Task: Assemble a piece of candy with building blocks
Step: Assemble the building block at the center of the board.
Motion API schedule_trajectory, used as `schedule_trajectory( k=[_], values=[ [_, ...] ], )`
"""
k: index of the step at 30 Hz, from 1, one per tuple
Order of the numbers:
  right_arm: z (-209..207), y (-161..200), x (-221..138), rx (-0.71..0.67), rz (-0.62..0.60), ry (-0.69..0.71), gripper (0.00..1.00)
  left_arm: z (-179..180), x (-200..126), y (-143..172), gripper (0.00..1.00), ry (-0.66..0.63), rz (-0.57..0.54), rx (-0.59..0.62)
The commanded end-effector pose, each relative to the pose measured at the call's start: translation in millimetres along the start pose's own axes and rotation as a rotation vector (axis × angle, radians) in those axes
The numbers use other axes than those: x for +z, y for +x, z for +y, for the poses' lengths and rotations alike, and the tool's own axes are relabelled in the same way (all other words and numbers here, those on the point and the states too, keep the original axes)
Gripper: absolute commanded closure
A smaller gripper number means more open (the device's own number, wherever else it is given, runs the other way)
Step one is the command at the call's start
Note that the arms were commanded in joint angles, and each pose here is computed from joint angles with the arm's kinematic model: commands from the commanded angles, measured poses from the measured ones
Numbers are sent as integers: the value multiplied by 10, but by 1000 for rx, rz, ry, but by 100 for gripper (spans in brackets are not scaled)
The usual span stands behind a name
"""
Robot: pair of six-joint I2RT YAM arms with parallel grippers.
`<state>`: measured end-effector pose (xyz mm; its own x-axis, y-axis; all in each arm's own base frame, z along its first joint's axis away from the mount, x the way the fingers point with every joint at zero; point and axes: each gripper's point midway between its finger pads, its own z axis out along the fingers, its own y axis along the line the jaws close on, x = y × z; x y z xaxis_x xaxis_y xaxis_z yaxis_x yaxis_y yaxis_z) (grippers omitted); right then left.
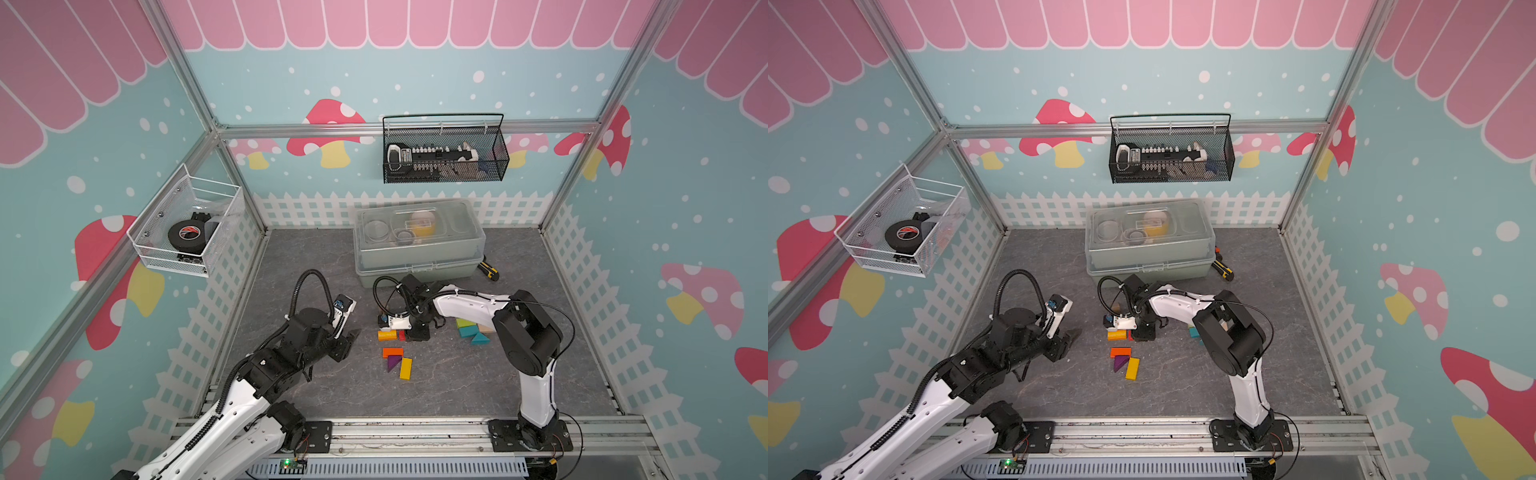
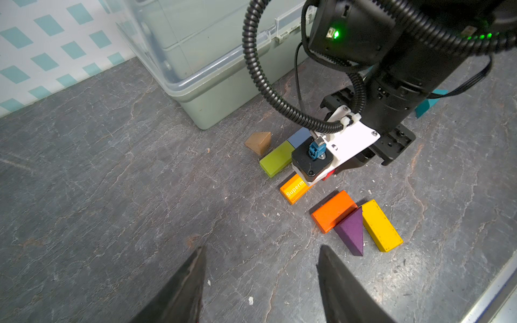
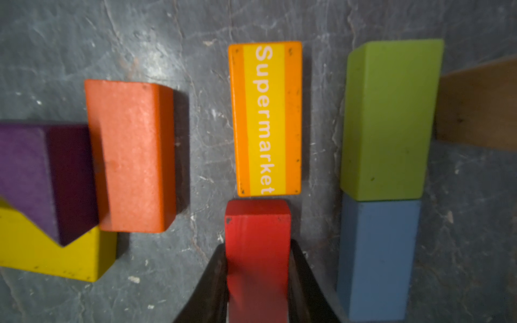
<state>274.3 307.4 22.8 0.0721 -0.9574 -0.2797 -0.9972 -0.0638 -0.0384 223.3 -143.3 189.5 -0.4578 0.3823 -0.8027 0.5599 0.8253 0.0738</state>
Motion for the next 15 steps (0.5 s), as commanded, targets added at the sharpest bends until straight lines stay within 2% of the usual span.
schedule_trajectory(
  k=[1, 15],
  values=[
    [3, -7, 45, -23, 4, -33, 71, -13, 19, 49, 37, 10, 14, 7],
    [1, -18, 75, -24, 5, -45, 67, -18, 28, 58, 38, 14, 17, 5]
  ],
)
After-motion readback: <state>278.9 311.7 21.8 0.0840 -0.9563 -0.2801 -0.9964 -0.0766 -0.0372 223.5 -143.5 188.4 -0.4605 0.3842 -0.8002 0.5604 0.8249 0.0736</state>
